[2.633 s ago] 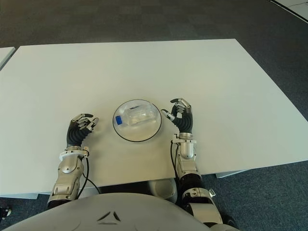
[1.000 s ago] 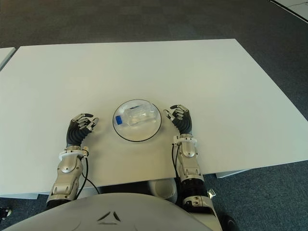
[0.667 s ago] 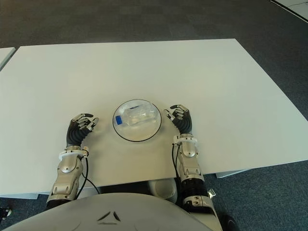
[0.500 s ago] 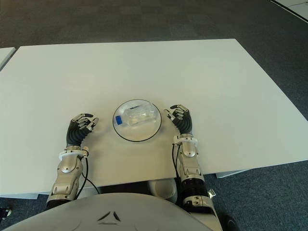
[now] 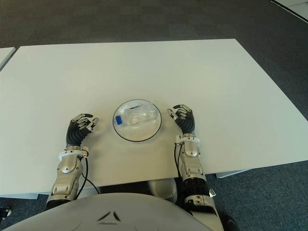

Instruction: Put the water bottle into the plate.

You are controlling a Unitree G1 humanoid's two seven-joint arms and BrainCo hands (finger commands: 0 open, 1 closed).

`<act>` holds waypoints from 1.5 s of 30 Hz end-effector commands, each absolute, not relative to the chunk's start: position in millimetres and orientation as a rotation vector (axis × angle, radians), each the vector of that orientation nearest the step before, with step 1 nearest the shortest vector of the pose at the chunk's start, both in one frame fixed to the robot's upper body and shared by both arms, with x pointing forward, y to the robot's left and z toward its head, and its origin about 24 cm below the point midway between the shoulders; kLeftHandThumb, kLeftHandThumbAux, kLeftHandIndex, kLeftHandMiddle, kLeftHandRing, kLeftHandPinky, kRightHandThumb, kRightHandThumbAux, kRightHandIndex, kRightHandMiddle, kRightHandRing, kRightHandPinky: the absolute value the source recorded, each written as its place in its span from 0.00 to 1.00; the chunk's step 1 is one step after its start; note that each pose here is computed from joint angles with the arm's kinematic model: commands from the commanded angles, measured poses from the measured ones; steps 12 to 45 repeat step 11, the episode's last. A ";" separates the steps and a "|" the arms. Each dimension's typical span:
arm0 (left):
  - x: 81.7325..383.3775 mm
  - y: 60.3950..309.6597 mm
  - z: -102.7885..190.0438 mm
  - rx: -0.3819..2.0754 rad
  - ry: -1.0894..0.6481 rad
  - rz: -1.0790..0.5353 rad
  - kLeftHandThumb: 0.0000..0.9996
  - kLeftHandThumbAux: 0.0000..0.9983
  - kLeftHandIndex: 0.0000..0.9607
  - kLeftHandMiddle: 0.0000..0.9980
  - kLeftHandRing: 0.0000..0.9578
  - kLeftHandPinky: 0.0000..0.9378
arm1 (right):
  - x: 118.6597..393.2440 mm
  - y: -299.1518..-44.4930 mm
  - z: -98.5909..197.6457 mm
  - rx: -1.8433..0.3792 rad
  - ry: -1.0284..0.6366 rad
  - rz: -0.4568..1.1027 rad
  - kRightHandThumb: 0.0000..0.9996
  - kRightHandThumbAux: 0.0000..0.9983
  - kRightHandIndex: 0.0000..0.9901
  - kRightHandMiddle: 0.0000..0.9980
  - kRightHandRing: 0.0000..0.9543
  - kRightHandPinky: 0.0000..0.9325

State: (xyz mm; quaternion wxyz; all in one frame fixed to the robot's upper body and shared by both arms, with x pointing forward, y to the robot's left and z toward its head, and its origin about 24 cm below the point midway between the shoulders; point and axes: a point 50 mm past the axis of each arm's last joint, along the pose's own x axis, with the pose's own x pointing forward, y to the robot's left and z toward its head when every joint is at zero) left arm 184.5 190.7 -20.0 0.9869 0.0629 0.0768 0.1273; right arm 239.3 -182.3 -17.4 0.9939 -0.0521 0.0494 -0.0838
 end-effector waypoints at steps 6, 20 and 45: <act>180.8 192.0 -25.4 0.128 0.177 0.255 0.71 0.71 0.46 0.72 0.72 0.73 | 227.3 -187.1 -38.8 -0.096 0.233 -0.195 0.70 0.73 0.44 0.76 0.78 0.77; 181.1 190.8 -24.9 0.135 0.177 0.251 0.71 0.71 0.46 0.72 0.73 0.73 | 227.5 -187.3 -38.6 -0.096 0.225 -0.193 0.70 0.73 0.44 0.75 0.77 0.78; 181.1 190.8 -24.9 0.135 0.177 0.251 0.71 0.71 0.46 0.72 0.73 0.73 | 227.5 -187.3 -38.6 -0.096 0.225 -0.193 0.70 0.73 0.44 0.75 0.77 0.78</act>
